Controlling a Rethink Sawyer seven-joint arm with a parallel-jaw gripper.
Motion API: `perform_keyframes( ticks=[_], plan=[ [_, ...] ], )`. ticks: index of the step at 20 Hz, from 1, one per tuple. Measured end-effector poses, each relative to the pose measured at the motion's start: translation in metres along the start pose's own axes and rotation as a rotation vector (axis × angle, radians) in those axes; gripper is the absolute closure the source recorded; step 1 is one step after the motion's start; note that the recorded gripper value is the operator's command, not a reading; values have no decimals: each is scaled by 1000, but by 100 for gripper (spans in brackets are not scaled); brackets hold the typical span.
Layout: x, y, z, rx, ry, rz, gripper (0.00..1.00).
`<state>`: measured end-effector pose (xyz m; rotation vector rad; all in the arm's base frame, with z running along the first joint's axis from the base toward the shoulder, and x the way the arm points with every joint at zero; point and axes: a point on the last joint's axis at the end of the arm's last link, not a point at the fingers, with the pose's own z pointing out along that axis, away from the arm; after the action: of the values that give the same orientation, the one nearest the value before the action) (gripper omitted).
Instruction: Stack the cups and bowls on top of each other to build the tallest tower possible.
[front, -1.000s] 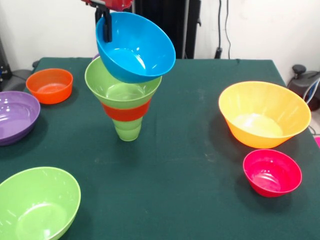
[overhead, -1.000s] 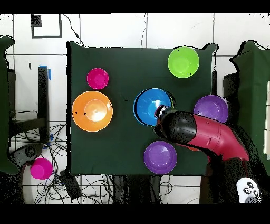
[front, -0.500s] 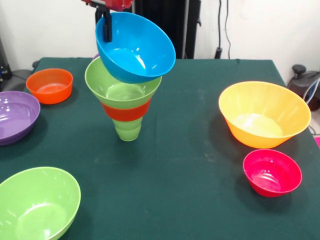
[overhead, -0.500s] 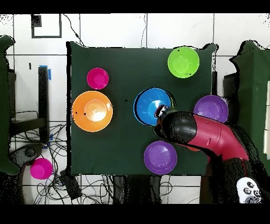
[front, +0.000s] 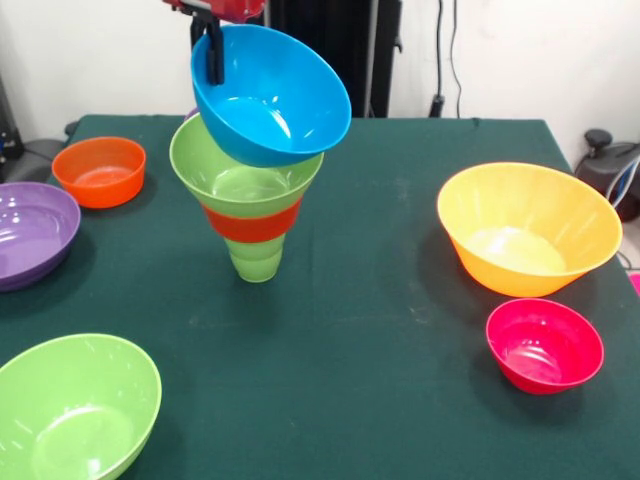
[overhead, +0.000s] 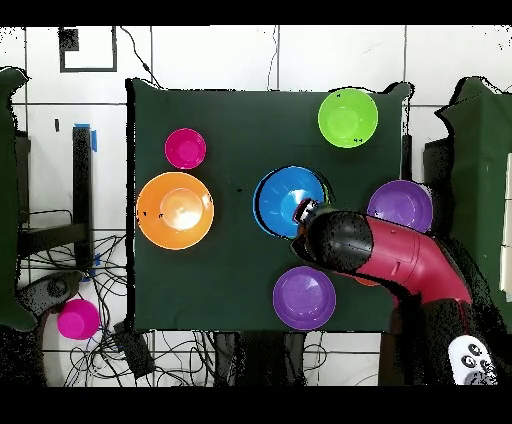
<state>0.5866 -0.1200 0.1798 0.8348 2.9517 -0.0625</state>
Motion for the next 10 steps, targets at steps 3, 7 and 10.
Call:
perform_keyframes(
  ticks=[3,7,10],
  plan=[
    [-1,0,0,-2,-8,0,100],
    [-2,1,0,-3,-16,-4,100],
    [0,3,4,3,-15,-18,100]
  ],
)
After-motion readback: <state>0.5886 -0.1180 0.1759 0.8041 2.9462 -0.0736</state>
